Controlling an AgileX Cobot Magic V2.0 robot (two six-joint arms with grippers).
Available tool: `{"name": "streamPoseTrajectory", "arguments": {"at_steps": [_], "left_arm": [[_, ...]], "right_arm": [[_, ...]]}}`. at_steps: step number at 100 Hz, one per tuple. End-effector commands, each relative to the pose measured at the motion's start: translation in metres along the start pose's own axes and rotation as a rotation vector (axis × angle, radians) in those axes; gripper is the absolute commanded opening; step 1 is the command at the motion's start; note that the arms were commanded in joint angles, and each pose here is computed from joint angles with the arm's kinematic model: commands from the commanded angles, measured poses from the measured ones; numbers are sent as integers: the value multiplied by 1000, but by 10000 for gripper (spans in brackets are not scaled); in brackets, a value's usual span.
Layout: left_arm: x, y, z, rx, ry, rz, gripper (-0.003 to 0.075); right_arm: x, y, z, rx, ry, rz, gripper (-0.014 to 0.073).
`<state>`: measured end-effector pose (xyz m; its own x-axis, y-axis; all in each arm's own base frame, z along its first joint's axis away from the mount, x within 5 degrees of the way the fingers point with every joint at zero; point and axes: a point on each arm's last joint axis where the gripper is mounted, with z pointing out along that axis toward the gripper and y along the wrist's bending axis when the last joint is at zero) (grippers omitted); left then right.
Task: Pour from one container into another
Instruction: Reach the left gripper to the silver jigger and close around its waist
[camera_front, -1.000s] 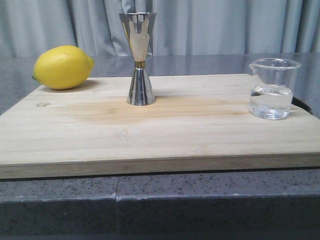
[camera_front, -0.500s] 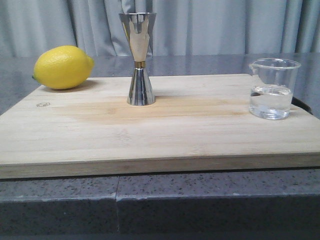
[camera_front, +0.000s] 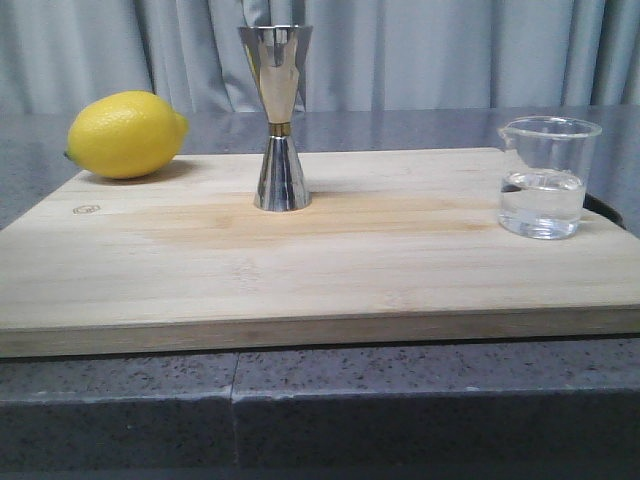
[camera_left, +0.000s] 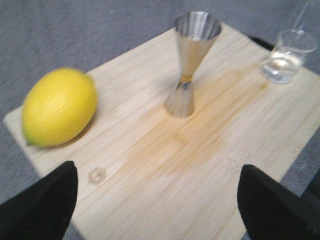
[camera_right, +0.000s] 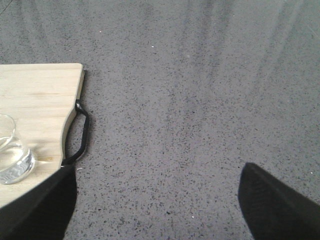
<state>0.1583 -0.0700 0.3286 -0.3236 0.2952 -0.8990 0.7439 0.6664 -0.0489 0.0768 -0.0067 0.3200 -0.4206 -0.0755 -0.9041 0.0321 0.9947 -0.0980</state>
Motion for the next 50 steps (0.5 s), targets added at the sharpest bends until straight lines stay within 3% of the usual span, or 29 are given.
{"name": "streamPoseTrajectory", "arguments": {"at_steps": [1,30,50], "left_arm": [[-15,2,8,76,-156,27,600],[-11,7,62,286,-200,72,600],[-4,9,99,341,-235,54,600]], "right_arm": [[-15,-1,-3,8,-85,-8,575],[-17,-1,-3,7,-103,-8,575],[-18,-1,-3,6,-119,-9,575]]}}
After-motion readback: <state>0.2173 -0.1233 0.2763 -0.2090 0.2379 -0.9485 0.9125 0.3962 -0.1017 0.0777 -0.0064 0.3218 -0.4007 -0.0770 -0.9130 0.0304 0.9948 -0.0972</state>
